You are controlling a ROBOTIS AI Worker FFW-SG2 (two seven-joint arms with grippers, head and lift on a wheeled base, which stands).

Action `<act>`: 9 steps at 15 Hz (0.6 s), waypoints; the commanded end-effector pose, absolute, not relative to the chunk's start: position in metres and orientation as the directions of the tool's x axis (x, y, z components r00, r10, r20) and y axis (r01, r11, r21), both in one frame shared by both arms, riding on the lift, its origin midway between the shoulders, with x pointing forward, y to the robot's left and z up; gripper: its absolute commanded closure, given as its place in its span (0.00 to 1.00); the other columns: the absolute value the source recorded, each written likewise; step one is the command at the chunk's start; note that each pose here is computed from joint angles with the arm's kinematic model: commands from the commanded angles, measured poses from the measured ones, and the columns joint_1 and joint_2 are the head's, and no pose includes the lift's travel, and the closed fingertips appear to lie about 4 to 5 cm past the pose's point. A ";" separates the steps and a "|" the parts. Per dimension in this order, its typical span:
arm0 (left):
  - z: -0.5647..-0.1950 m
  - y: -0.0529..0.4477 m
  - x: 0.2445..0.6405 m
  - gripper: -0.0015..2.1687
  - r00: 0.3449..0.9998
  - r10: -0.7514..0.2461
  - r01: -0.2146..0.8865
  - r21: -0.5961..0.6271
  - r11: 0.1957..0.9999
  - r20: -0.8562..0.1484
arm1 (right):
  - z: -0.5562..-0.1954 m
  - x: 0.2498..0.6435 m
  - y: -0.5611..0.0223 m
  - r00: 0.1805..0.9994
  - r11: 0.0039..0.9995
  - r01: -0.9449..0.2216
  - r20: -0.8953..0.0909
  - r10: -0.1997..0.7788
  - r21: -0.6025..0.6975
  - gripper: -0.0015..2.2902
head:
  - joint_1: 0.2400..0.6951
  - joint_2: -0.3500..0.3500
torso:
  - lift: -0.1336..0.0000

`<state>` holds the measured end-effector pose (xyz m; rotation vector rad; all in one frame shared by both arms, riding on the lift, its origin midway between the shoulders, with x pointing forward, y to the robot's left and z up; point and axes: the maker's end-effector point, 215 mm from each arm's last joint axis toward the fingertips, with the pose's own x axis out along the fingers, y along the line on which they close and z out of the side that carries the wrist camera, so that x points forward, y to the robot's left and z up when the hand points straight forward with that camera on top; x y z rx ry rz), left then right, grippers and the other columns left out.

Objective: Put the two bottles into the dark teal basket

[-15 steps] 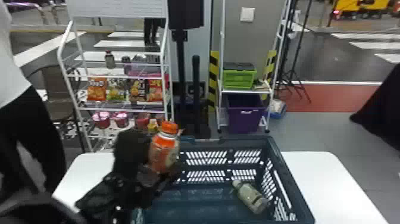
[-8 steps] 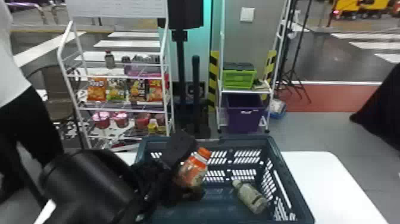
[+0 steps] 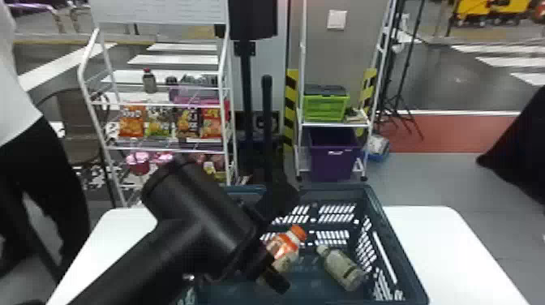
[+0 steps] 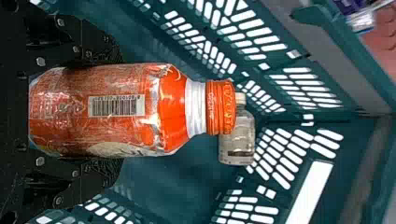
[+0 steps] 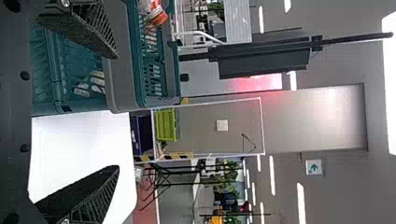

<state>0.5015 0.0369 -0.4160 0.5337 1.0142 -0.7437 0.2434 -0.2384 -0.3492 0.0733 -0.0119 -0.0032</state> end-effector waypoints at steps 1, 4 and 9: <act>-0.422 0.036 0.504 0.97 0.313 -0.284 0.752 0.054 0.656 -0.906 | -0.348 0.243 -0.239 1.000 0.997 0.009 0.016 -0.010 0.076 0.01 | 0.57 0.50 | 1.00; -0.417 0.033 0.505 0.26 0.311 -0.305 0.750 0.035 0.661 -0.900 | -0.350 0.242 -0.239 1.000 0.997 0.013 0.014 -0.014 0.076 0.01 | 0.57 0.50 | 1.00; -0.404 0.042 0.514 0.01 0.353 -0.320 0.723 0.039 0.690 -0.879 | -0.348 0.243 -0.239 1.000 0.997 0.013 0.020 -0.015 0.076 0.01 | 0.57 0.50 | 1.00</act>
